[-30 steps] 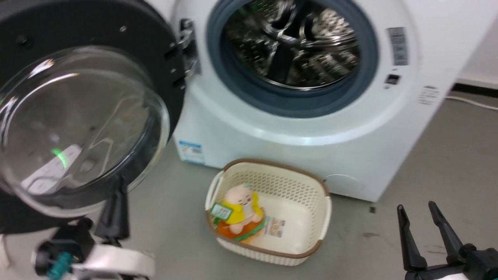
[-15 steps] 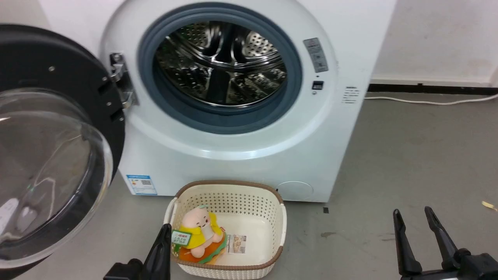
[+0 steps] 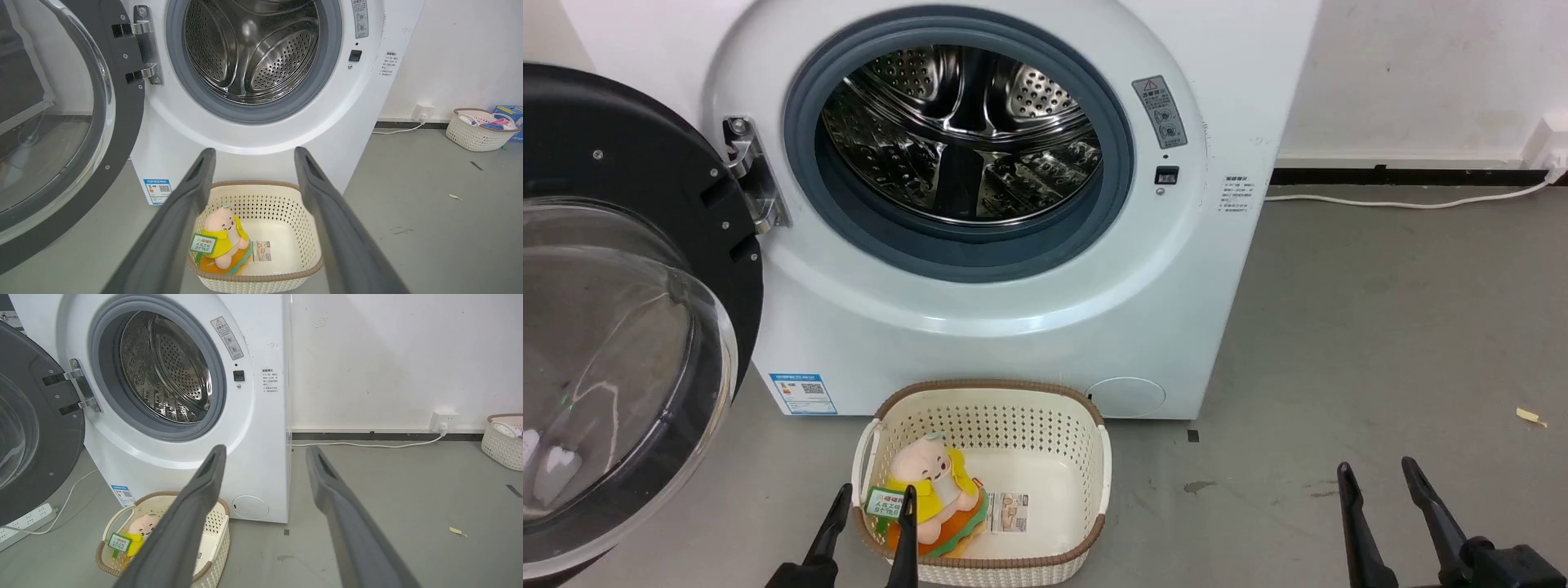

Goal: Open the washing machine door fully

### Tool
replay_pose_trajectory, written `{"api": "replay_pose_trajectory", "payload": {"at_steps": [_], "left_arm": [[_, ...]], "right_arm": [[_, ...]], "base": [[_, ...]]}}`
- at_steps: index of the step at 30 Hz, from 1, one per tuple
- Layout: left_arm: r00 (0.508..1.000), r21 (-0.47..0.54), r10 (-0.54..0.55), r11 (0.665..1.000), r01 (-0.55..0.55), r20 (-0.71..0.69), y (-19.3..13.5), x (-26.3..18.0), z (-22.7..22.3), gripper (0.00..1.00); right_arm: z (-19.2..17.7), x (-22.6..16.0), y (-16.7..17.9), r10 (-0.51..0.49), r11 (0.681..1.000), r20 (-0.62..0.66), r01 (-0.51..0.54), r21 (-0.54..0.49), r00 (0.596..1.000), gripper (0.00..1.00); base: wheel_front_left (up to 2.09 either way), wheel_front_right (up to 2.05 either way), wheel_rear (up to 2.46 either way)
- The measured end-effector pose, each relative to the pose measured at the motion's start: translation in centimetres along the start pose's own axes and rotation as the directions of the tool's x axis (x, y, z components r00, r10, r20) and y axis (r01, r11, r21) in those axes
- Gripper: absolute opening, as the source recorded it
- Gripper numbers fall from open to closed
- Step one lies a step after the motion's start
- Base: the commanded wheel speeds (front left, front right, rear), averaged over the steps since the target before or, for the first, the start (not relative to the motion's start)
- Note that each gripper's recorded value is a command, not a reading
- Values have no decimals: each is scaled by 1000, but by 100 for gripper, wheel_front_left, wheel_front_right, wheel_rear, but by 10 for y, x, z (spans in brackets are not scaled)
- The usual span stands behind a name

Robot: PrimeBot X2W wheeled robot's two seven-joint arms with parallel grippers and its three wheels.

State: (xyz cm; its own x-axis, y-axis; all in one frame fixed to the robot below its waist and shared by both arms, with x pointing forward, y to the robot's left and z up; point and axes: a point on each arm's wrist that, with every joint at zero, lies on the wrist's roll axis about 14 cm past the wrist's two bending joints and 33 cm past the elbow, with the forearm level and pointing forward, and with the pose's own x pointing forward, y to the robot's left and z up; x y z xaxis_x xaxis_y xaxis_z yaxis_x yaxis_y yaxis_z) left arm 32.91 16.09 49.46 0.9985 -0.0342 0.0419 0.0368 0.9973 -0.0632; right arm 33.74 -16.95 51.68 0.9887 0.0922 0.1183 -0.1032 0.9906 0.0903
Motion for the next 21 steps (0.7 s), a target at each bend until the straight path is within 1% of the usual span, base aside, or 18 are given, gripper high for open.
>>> {"api": "replay_pose_trajectory", "payload": {"at_steps": [21], "left_arm": [[999,2,20,1000,-20,30,2,-2,9,100]], "right_arm": [[-4,2,5,16,1000,-12,-16,3,1000,100]], "base": [[0,0,0]]}}
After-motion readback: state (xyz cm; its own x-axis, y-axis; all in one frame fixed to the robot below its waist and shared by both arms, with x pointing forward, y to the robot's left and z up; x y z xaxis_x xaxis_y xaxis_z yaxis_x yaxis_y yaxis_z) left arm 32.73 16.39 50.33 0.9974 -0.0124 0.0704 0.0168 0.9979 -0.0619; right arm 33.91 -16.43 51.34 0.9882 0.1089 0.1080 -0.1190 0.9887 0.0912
